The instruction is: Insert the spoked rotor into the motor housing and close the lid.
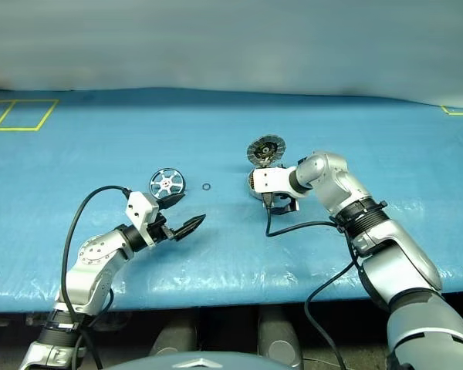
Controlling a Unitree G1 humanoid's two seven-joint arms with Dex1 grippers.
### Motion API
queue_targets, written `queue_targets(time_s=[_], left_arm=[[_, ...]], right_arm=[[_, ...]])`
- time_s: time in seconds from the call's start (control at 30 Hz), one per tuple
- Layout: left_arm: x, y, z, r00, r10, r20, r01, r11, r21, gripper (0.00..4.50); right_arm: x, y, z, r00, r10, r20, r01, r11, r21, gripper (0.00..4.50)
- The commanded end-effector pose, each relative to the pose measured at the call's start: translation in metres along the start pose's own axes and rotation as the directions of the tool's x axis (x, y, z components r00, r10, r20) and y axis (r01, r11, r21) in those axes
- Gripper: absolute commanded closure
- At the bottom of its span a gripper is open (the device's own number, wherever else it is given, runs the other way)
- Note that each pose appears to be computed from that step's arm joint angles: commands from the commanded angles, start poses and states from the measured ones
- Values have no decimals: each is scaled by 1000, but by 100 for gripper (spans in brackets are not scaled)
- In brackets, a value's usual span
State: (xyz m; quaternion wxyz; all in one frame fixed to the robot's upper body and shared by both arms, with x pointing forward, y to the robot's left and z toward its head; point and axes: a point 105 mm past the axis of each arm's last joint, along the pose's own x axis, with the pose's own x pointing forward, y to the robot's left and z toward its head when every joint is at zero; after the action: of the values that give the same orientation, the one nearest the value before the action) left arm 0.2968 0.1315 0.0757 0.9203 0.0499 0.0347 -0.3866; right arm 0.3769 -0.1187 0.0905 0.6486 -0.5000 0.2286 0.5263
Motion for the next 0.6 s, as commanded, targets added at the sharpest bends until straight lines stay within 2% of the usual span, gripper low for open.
queue_targets(time_s=[0.03, 0.13, 0.2, 0.33, 0.47, 0.6], left_arm=[[1, 0, 15, 999, 0, 53, -2, 999, 47, 0], [0, 0, 15, 999, 2, 51, -5, 999, 50, 0], [-1, 0, 15, 999, 4, 50, -6, 999, 50, 0], [-2, 1, 17, 998, 9, 58, -12, 999, 45, 0], [-5, 3, 15, 999, 19, 49, -21, 999, 46, 0], [-8, 4, 12, 999, 27, 36, -28, 999, 43, 0]], right_arm=[[-3, -3, -3, 1000, 4, 5, -4, 1000, 14, 59], [-2, -3, -1, 1000, -10, 26, 10, 1000, 21, 154], [-1, -3, 2, 999, -19, 41, 18, 1000, 20, 154], [-3, -4, 11, 996, -55, 76, 55, 998, -1, 237], [1, 6, 34, 983, -85, 162, 88, 996, -7, 239], [12, 25, 63, 959, -97, 267, 83, 994, 64, 239]])
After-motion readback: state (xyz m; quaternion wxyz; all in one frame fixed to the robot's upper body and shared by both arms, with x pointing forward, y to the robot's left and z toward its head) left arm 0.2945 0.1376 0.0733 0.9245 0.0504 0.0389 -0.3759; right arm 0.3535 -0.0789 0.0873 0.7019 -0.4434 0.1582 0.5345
